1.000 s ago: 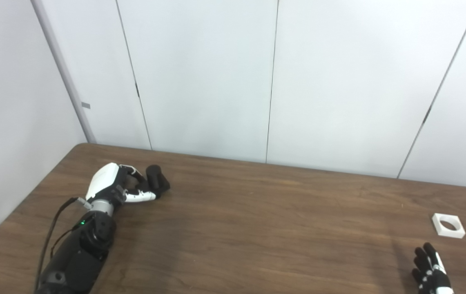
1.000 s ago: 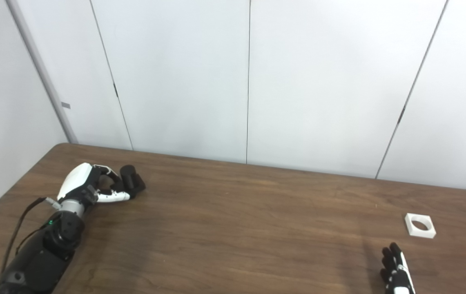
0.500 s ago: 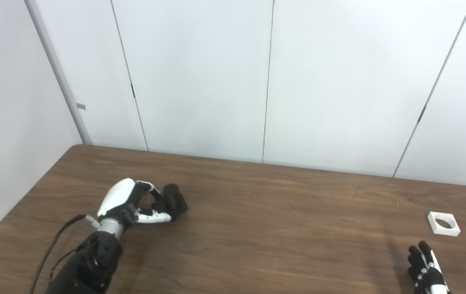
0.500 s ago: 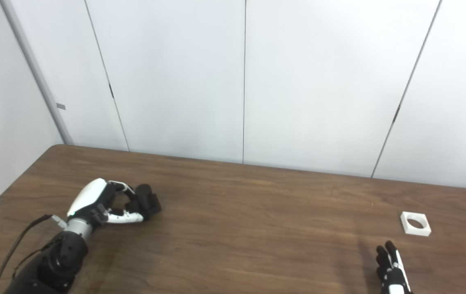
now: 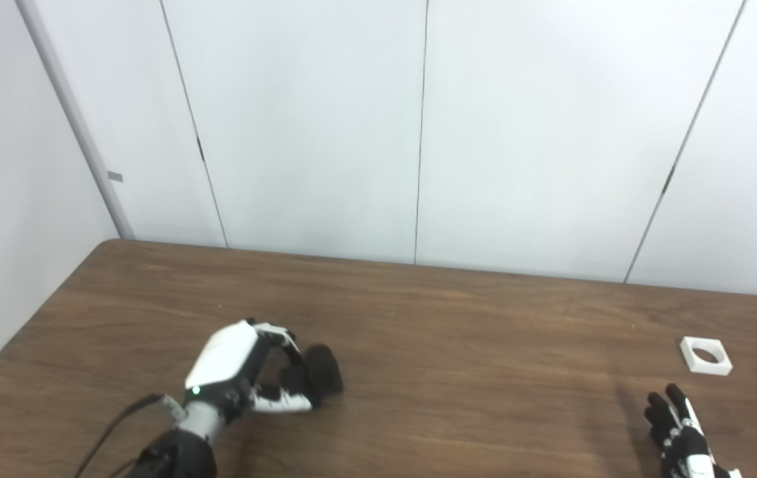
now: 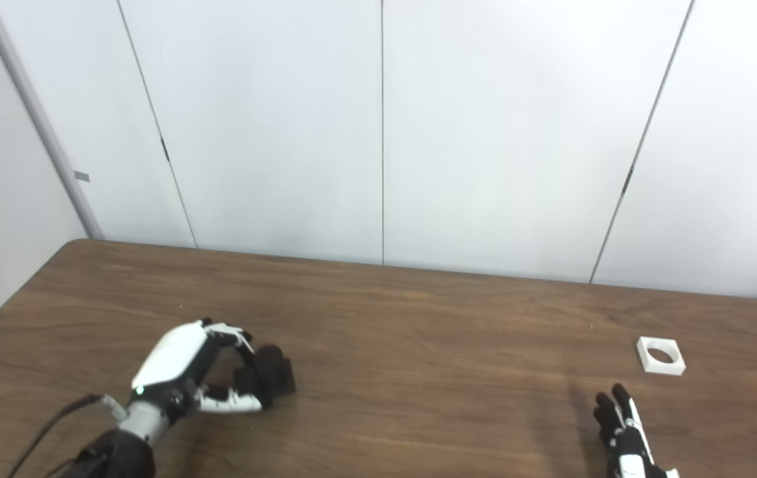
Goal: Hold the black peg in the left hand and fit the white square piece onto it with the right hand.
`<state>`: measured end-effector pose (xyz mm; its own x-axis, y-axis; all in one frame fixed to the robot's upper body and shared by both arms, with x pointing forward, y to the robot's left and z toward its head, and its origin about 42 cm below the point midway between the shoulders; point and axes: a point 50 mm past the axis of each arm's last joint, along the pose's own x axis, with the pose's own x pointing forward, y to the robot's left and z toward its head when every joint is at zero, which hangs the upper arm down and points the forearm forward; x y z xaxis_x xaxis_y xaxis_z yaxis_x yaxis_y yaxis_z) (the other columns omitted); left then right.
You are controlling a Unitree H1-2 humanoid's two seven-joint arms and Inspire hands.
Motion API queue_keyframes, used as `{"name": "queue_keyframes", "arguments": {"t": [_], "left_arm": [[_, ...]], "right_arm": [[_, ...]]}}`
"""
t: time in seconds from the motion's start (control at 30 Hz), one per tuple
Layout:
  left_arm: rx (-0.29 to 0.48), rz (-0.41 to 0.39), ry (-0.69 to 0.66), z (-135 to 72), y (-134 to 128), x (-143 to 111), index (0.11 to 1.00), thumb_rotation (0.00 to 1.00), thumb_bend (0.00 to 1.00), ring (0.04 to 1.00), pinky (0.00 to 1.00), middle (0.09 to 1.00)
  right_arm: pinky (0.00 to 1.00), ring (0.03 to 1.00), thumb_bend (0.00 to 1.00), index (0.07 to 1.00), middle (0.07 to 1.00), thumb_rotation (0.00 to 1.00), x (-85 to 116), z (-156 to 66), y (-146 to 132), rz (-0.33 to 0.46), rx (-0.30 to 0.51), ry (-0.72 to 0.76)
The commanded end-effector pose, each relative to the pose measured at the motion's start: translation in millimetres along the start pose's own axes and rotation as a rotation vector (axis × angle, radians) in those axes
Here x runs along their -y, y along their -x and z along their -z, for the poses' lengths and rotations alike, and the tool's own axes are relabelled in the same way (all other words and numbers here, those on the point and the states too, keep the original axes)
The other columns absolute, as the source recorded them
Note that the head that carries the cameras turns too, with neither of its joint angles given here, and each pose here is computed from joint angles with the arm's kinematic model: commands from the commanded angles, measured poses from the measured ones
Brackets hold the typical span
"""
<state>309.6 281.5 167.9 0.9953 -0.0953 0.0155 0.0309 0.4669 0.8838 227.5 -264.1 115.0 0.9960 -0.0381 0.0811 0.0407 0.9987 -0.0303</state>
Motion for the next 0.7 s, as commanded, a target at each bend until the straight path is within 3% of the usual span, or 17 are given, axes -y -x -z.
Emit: {"name": "queue_keyframes", "arguments": {"t": [0.0,0.33,0.67], "left_arm": [[0.068,-0.045,-0.026,-15,1,-11,0.485,0.05,0.52,0.894,1.00,0.801],[0.151,0.063,-0.025,-49,30,17,0.485,0.05,0.52,0.906,1.00,0.805],[0.181,0.101,0.017,-62,49,36,0.484,0.05,0.52,0.879,1.00,0.784]], "right_arm": [[1.00,0.956,0.57,0.979,0.948,1.00,-8,6,4,0.005,-0.022,-0.036],[1.00,0.927,0.59,0.961,0.924,1.00,-13,5,2,0.015,-0.017,-0.043],[0.98,0.896,0.56,0.955,0.904,1.00,-19,-1,2,0.014,-0.008,-0.043]]}}
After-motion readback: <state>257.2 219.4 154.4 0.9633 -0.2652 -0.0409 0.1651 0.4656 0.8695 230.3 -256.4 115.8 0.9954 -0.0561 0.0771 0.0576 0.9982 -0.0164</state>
